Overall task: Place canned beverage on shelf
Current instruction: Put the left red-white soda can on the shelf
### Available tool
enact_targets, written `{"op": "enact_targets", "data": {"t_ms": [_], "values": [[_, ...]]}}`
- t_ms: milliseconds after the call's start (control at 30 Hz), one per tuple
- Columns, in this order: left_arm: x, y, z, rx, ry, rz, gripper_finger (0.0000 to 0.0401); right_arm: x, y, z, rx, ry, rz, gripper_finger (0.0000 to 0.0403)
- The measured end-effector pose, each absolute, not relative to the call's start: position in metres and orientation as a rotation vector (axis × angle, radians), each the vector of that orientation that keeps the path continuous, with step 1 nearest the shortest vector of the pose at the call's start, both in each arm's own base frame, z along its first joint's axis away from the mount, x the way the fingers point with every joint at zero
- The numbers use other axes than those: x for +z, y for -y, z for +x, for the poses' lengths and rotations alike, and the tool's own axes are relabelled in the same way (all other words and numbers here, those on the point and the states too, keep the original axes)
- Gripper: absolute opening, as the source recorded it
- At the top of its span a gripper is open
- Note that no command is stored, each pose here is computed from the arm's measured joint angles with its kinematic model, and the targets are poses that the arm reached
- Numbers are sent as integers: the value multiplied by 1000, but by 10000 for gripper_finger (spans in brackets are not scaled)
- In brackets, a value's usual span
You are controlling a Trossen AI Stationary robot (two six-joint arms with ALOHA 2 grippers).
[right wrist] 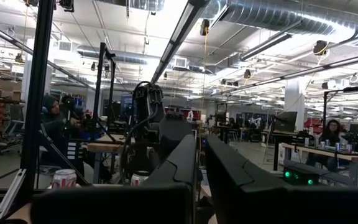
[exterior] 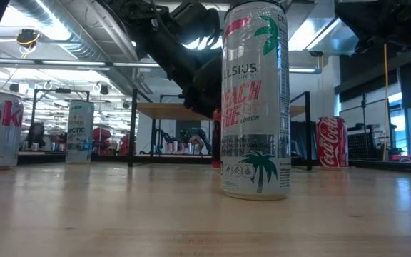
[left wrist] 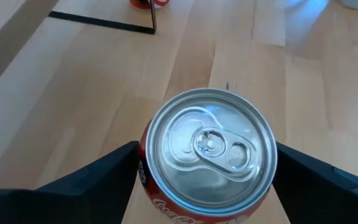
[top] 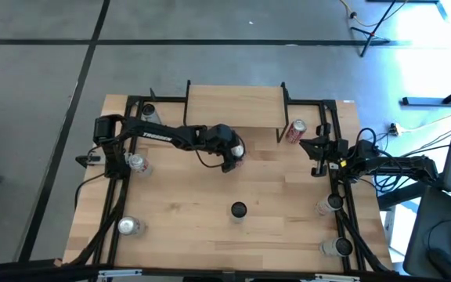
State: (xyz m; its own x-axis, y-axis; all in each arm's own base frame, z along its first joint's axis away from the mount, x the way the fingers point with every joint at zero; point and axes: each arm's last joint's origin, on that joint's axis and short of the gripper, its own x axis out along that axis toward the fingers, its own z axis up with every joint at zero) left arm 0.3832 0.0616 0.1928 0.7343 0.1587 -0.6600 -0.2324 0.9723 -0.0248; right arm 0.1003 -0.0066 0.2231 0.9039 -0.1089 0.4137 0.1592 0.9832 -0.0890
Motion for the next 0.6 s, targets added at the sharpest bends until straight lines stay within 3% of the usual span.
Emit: {"op": "enact_targets", "data": {"t_ms": [300, 600], "values": [[177, -59, 390, 251, -730, -82, 324, 223, 7, 100, -146, 419, -121, 28], [181, -56, 391, 243, -712, -85, 266, 223, 7, 100, -160, 417, -128, 28]]}}
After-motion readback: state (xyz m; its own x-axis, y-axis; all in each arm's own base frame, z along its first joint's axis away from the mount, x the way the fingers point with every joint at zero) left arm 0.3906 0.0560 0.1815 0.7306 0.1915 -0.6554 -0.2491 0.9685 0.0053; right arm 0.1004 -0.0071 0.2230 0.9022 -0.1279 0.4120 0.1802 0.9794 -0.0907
